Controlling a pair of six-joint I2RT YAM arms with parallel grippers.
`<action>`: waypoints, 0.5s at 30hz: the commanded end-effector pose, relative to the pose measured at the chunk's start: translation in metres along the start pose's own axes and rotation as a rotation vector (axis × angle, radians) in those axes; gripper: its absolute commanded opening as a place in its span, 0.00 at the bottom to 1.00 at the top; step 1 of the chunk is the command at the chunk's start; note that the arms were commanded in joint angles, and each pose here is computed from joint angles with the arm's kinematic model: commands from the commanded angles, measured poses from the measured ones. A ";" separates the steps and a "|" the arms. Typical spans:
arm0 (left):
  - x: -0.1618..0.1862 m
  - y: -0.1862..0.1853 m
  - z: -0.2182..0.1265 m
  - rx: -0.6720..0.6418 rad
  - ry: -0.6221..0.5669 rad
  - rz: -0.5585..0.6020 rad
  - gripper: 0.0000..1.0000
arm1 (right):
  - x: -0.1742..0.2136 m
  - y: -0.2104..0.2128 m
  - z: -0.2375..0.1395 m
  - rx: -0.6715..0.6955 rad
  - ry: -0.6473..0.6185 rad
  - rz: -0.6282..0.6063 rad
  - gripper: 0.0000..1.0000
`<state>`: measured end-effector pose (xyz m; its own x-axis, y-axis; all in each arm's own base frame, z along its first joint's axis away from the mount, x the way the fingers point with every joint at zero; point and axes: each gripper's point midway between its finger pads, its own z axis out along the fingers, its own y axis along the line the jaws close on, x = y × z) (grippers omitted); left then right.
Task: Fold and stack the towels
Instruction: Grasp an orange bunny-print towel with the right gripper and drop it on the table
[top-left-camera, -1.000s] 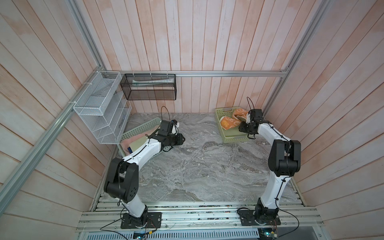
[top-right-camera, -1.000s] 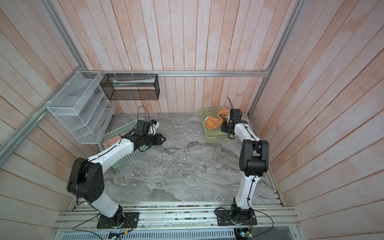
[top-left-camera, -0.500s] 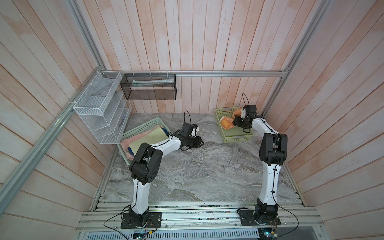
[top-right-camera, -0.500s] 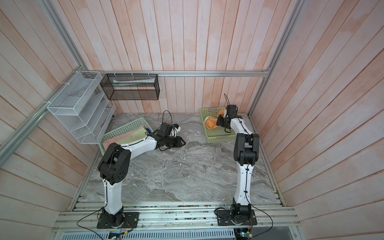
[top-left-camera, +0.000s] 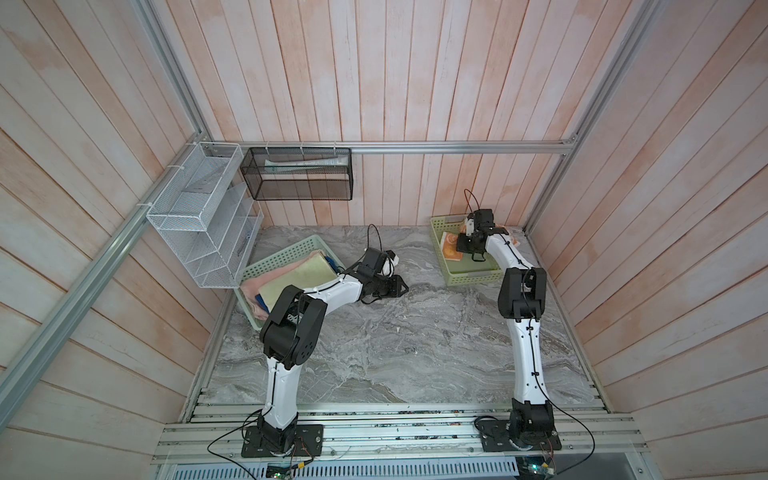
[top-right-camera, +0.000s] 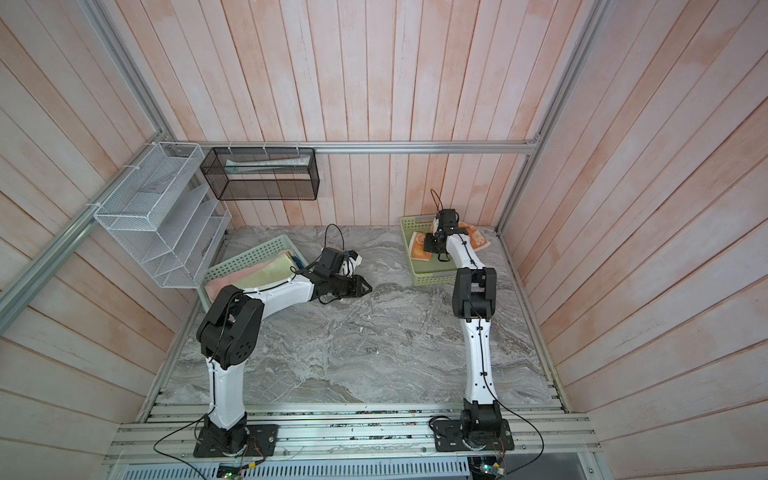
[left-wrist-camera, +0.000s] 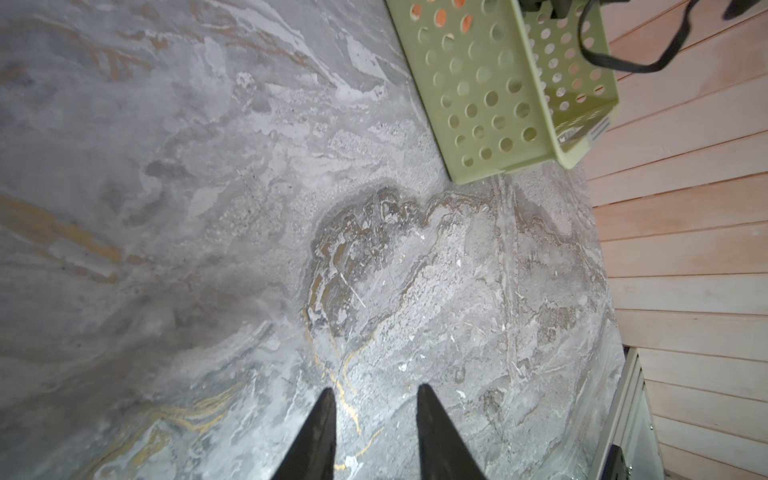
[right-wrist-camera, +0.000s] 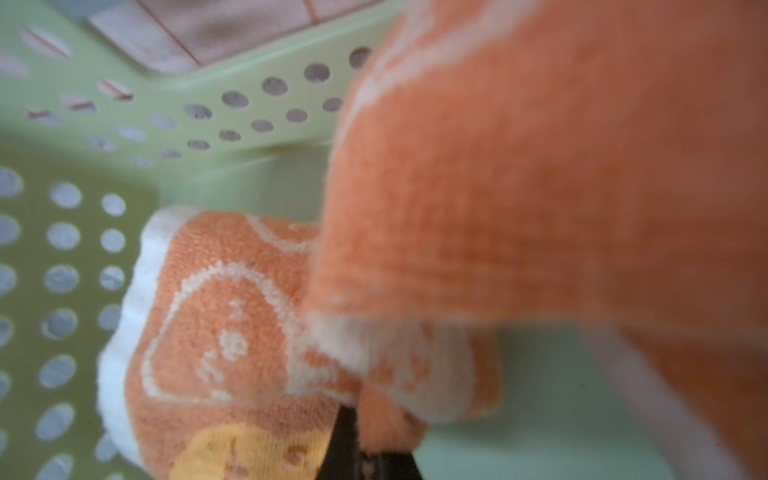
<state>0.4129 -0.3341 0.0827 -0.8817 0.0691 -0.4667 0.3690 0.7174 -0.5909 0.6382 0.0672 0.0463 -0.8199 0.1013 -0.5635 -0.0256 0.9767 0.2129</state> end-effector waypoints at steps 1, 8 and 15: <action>-0.004 -0.010 -0.011 0.021 -0.031 0.010 0.34 | -0.042 0.018 -0.076 0.020 -0.114 -0.064 0.00; -0.019 -0.027 -0.047 0.008 -0.116 0.049 0.34 | -0.079 0.091 -0.226 -0.030 -0.356 -0.161 0.00; -0.031 -0.032 -0.112 -0.058 -0.241 0.058 0.34 | -0.033 0.219 -0.375 -0.249 -0.568 -0.348 0.00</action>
<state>0.3933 -0.3020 0.1765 -0.7899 -0.0154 -0.6130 0.4168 0.7198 -0.5552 0.4704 0.1846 0.4122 -0.3339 -0.0252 -0.9423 -0.3554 0.9293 0.1010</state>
